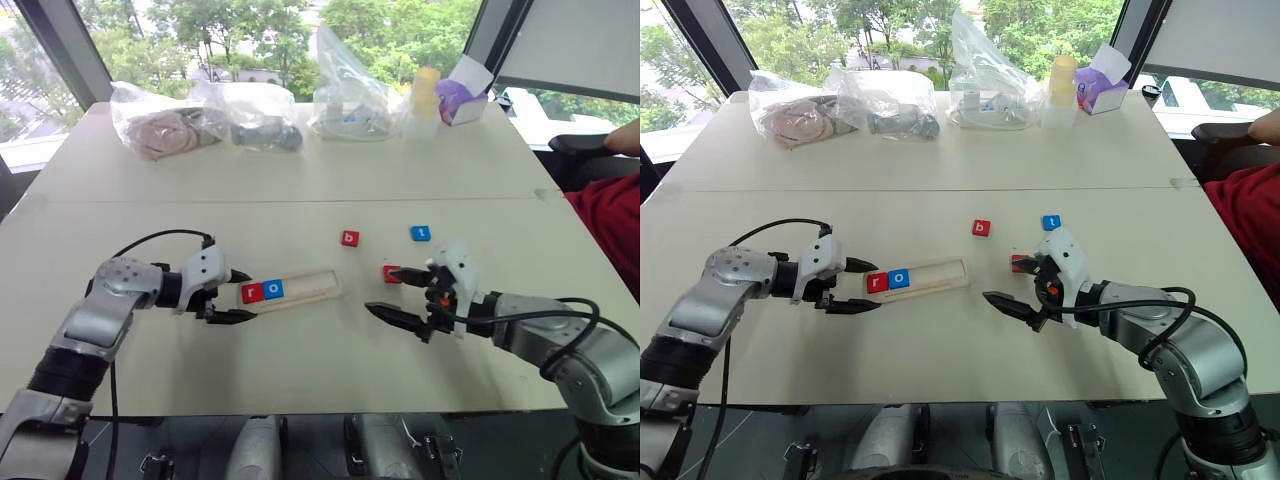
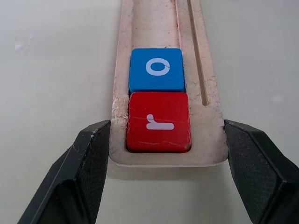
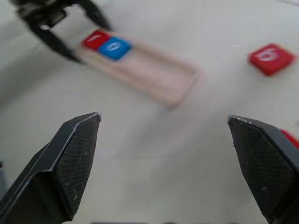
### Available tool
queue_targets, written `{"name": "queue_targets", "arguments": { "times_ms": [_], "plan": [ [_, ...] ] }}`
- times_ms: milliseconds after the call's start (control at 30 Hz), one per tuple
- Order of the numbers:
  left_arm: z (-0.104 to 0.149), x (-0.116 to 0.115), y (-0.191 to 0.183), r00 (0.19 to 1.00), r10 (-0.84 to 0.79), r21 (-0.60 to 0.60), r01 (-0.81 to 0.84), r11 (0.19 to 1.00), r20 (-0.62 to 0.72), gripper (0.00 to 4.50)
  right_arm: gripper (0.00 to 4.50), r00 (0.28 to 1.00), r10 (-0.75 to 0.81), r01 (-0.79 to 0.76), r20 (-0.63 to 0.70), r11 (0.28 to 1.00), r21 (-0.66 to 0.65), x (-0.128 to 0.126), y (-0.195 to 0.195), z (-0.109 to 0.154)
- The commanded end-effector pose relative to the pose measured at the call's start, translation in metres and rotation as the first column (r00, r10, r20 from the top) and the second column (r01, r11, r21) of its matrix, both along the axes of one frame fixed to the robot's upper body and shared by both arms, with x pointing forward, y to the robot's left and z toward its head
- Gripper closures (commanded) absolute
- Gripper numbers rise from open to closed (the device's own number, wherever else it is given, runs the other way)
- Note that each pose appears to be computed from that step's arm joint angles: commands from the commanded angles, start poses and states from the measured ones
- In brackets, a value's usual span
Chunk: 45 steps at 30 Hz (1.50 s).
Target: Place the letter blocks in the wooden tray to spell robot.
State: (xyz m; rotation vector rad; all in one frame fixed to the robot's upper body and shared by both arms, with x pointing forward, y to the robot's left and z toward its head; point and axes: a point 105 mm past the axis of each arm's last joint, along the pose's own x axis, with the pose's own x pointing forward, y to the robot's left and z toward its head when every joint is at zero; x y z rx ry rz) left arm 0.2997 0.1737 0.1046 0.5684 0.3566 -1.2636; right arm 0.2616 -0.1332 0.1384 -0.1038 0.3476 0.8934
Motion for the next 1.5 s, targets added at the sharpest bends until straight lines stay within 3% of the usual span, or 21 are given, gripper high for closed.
{"name": "queue_targets", "arguments": {
  "times_ms": [33, 467, 533, 567, 733, 900, 1000, 1100, 1167, 1500],
  "plan": [
    [0.005, 0.000, -0.002, 0.995, -0.096, 0.041, 0.095, 0.995, 0.015, 1.40, 0.00, 0.999, -0.043, 0.043, 0.031, 0.999, -0.010, 0.000, -0.011, 0.004],
    [-0.015, 0.015, -0.011, 0.983, -0.180, 0.109, 0.175, 0.978, 0.032, 1.40, 0.00, 0.996, -0.089, 0.089, 0.012, 0.996, 0.002, -0.008, -0.010, -0.005],
    [-0.017, 0.015, -0.008, 0.982, -0.185, 0.121, 0.180, 0.976, 0.033, 0.35, 0.00, 0.997, -0.083, 0.083, 0.002, 0.997, -0.009, -0.008, -0.009, -0.008],
    [-0.017, 0.014, -0.007, 0.983, -0.184, 0.115, 0.181, 0.977, 0.021, 0.03, 0.00, 0.997, -0.081, 0.081, 0.001, 0.997, -0.012, -0.007, -0.009, -0.008],
    [-0.016, 0.015, -0.003, 0.988, -0.143, 0.114, 0.136, 0.984, 0.051, 0.03, 0.00, 0.996, -0.089, 0.089, 0.000, 0.996, -0.012, -0.001, -0.009, -0.008],
    [-0.007, -0.001, 0.020, 0.995, -0.093, 0.161, 0.085, 0.983, 0.043, 0.03, 0.00, 0.980, -0.201, 0.201, 0.003, 0.979, 0.023, 0.027, -0.007, -0.003],
    [0.017, -0.005, 0.038, 0.999, 0.033, 0.120, -0.038, 0.992, 0.041, 0.03, 0.00, 0.952, -0.303, 0.306, -0.039, 0.949, 0.081, 0.058, 0.010, 0.006],
    [0.065, 0.007, 0.047, 0.971, 0.217, -0.075, -0.209, 0.975, 0.105, 0.03, 0.00, 0.931, -0.351, 0.355, -0.098, 0.934, 0.029, 0.082, 0.035, -0.001],
    [0.084, 0.010, 0.047, 0.952, 0.280, -0.165, -0.259, 0.952, 0.122, 0.03, 0.00, 0.923, -0.364, 0.369, -0.123, 0.929, 0.019, 0.091, 0.046, -0.005],
    [0.083, -0.010, 0.039, 0.912, 0.386, -0.227, -0.351, 0.909, 0.137, 0.03, 0.00, 0.869, -0.480, 0.480, -0.124, 0.877, -0.028, 0.134, 0.079, -0.024]
  ]
}}
